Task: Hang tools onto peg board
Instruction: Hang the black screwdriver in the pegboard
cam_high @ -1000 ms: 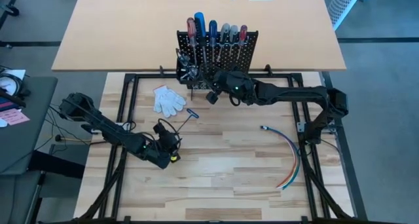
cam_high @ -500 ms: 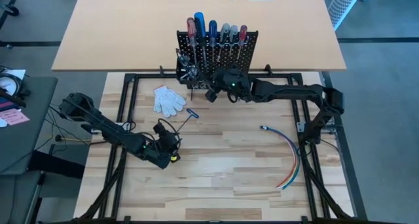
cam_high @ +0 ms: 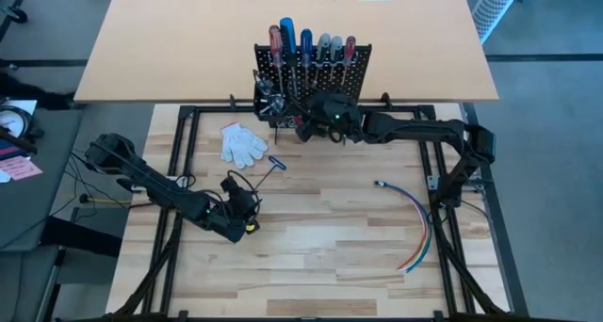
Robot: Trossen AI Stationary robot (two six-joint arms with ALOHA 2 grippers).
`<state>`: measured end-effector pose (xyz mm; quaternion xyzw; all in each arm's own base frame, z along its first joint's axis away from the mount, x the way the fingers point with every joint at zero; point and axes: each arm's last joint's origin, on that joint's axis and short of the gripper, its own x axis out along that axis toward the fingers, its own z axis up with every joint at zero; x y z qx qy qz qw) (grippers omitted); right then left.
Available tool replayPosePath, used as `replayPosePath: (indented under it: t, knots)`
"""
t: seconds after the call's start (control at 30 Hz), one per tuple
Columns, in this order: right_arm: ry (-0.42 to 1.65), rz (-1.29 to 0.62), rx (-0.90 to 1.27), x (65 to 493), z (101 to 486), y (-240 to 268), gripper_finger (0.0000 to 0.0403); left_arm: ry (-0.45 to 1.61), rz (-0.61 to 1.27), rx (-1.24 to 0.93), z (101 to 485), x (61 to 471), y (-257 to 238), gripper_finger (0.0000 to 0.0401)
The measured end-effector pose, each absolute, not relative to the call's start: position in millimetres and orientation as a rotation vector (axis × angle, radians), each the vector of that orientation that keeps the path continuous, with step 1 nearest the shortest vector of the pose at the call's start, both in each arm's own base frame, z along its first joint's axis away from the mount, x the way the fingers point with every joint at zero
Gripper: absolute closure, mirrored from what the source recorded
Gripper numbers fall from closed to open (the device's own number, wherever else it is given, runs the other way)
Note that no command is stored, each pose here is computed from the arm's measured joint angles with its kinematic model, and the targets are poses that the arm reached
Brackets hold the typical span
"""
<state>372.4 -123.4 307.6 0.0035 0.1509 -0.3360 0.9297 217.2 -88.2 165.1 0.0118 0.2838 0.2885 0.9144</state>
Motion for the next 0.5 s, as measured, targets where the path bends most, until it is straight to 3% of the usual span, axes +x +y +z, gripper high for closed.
replayPosePath:
  t: [0.3, 0.5]
  knots:
    - [0.375, -0.6, -0.137, 362, 324, -98, 0.0322, 0.585, 0.594, 0.025, 165, 217, -88, 0.0283]
    - [0.506, -0.502, -0.174, 351, 326, -64, 0.0344, 0.589, 0.59, 0.023, 165, 217, -88, 0.0283]
